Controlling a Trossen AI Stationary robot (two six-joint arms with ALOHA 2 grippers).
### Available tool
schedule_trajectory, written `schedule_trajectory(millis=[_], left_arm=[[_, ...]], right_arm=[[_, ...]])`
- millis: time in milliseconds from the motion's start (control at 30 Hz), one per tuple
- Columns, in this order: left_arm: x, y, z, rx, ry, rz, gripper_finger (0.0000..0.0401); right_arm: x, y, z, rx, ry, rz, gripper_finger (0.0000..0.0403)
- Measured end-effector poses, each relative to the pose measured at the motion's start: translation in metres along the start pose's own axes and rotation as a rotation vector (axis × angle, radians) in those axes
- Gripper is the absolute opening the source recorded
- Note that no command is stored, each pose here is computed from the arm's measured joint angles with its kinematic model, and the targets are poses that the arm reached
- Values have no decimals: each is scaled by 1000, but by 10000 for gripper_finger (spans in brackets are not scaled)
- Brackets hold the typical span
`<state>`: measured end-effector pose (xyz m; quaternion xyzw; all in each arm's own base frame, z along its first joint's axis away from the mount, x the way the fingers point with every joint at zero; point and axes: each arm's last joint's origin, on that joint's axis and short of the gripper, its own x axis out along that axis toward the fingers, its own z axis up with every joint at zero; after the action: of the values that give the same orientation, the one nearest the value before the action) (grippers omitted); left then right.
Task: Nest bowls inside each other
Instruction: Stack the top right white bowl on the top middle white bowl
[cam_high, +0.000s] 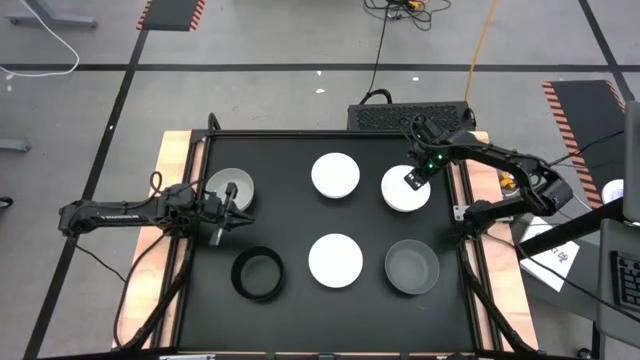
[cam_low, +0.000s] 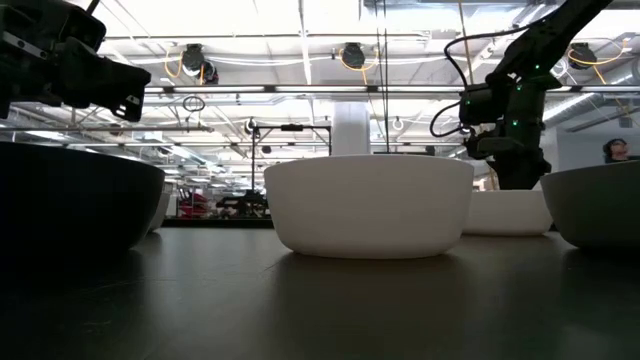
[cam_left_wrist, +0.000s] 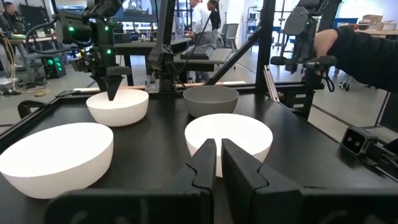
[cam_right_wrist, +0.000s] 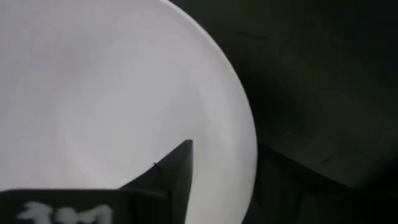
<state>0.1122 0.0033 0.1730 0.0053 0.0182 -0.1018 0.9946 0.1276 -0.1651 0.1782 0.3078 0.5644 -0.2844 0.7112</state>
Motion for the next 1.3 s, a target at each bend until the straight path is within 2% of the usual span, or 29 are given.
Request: schedule_trajectory(millis=[267, 500, 900, 1300], left_arm=[[0, 0, -2, -2, 17, -1, 26], [0, 0, -2, -4, 22, -1, 26], [0, 0, -2, -4, 22, -1, 26], [0, 0, -2, -11, 22, -1, 26]], right_arm=[[0, 0, 0, -14, 2, 0, 83], [0, 0, 0, -17, 4, 2, 7], [0, 0, -2, -27, 19, 3, 2], [-2, 0, 4, -74, -55, -3, 1]])
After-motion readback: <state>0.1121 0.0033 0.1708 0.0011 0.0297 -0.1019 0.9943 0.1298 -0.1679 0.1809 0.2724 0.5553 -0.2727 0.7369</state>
